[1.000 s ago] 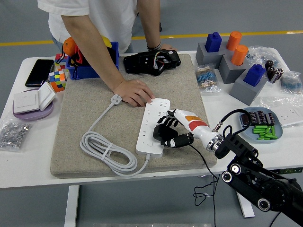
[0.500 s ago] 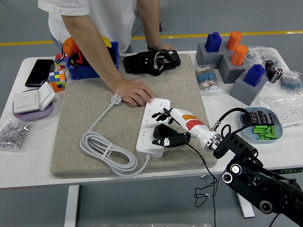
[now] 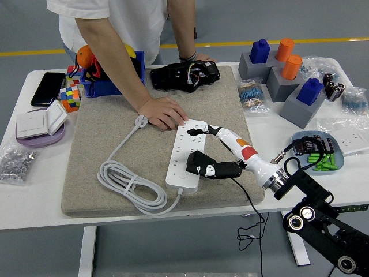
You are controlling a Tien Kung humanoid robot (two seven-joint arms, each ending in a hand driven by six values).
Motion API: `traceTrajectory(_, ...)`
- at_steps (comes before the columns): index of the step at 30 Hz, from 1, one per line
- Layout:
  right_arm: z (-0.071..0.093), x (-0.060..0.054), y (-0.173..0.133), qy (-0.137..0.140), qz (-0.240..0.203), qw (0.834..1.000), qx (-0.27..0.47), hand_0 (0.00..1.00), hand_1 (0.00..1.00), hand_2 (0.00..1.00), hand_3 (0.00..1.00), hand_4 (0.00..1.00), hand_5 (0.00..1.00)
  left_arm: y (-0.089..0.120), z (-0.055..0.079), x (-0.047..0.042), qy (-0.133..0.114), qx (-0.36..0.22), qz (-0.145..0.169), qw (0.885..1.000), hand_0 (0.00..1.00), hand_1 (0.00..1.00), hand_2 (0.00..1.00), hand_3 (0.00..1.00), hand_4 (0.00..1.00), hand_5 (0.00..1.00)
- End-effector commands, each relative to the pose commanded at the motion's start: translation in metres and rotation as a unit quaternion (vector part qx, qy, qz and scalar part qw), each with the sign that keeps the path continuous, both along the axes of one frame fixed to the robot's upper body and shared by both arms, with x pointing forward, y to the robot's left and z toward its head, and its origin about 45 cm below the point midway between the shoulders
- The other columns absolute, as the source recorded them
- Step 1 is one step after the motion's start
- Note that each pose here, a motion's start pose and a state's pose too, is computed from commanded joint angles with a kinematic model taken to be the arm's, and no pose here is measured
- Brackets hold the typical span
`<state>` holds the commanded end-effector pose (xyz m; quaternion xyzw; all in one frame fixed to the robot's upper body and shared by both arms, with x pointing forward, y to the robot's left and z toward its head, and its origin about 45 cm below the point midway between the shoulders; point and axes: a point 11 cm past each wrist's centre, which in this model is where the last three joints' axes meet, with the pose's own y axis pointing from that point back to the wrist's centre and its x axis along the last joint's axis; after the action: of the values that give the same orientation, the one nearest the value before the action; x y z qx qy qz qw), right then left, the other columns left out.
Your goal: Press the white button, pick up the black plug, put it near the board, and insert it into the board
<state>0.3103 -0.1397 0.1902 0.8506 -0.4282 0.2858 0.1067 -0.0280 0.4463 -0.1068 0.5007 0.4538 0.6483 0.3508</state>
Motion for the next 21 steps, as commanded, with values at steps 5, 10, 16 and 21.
traceTrajectory(5,-0.015,-0.012,-0.010,0.024,0.006,1.000,-0.001,0.902,0.825,0.777,0.739,0.950,0.652,0.000,0.000,0.0006,0.000,0.000,-0.001,1.000,0.463,0.496,0.524,0.568,0.609,0.246)
traceTrajectory(10,-0.035,-0.019,-0.017,0.056,0.004,0.998,-0.018,0.904,0.821,0.777,0.744,0.916,0.662,0.001,0.001,0.0006,0.001,0.001,-0.002,1.000,0.464,0.496,0.521,0.568,0.609,0.246)
traceTrajectory(16,-0.047,-0.020,-0.015,0.069,0.003,0.997,-0.032,0.904,0.821,0.779,0.745,0.891,0.676,0.001,0.001,0.0009,0.001,0.001,-0.004,1.000,0.463,0.496,0.521,0.568,0.609,0.246)
traceTrajectory(21,-0.049,-0.018,-0.015,0.067,0.000,0.997,-0.033,0.904,0.821,0.779,0.745,0.891,0.676,0.001,0.001,0.0004,0.002,0.001,-0.004,1.000,0.463,0.496,0.521,0.568,0.609,0.246)
